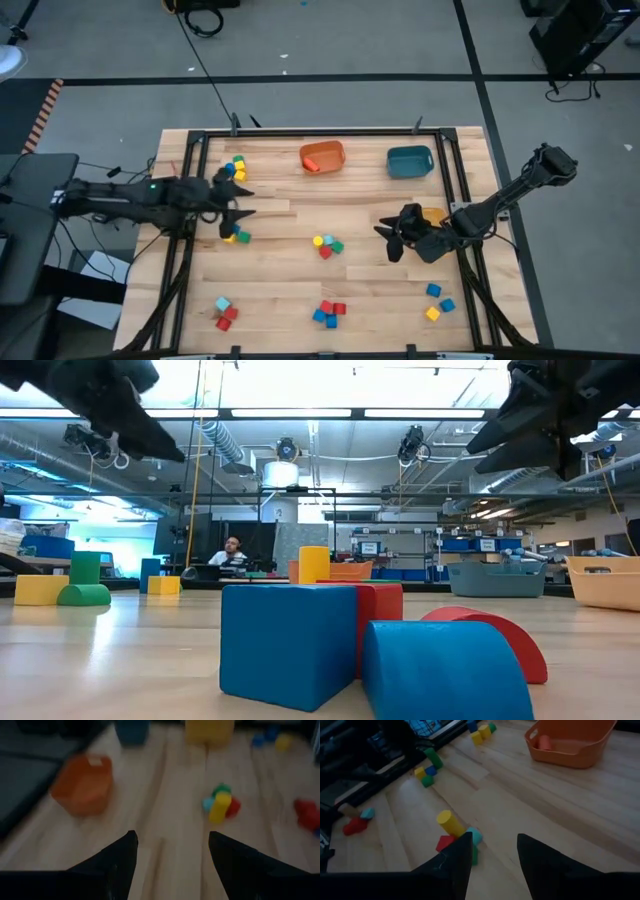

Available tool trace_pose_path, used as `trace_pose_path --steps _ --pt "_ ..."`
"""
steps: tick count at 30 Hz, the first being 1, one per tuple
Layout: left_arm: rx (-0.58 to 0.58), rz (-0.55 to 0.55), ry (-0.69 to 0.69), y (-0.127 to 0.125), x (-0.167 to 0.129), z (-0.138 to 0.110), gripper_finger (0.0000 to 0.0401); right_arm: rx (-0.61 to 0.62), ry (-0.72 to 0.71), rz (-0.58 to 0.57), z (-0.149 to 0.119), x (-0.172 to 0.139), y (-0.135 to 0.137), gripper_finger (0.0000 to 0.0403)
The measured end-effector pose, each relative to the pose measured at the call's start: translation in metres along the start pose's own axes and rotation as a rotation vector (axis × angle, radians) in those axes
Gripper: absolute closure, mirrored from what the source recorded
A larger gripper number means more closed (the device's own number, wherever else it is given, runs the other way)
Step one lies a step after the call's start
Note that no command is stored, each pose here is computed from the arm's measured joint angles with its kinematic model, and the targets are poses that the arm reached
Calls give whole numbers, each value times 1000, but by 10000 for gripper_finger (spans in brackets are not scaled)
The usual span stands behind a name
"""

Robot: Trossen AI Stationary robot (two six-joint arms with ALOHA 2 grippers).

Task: Sort blocks by size
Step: Put the green half circle block into the blue bin

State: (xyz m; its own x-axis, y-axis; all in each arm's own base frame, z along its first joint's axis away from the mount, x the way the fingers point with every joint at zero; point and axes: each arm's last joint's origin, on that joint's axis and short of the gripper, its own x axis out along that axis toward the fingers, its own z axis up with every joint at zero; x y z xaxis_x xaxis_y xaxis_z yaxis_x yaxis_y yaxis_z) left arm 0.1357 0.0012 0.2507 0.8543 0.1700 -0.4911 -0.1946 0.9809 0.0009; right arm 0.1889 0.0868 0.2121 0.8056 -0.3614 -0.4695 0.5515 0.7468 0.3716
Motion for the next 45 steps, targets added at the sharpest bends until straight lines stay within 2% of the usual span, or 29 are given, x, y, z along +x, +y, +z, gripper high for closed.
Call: trace_pose_path --steps 8,12,20,27,38,45 --pt "31 -14 184 -8 33 1 149 -7 -1 -1 0 0 0 233" --pt "51 -10 274 -10 45 -6 149 -16 -1 -1 0 0 0 233" --pt "80 -123 466 -16 64 -22 149 -25 -1 0 0 0 0 233" --pt "97 -104 663 -17 79 -41 149 -26 -1 0 0 0 0 234" --pt "109 -112 838 -20 102 -62 149 -33 0 0 0 0 0 233" --pt "91 -141 851 -22 104 -54 149 -47 -1 0 0 0 0 235"
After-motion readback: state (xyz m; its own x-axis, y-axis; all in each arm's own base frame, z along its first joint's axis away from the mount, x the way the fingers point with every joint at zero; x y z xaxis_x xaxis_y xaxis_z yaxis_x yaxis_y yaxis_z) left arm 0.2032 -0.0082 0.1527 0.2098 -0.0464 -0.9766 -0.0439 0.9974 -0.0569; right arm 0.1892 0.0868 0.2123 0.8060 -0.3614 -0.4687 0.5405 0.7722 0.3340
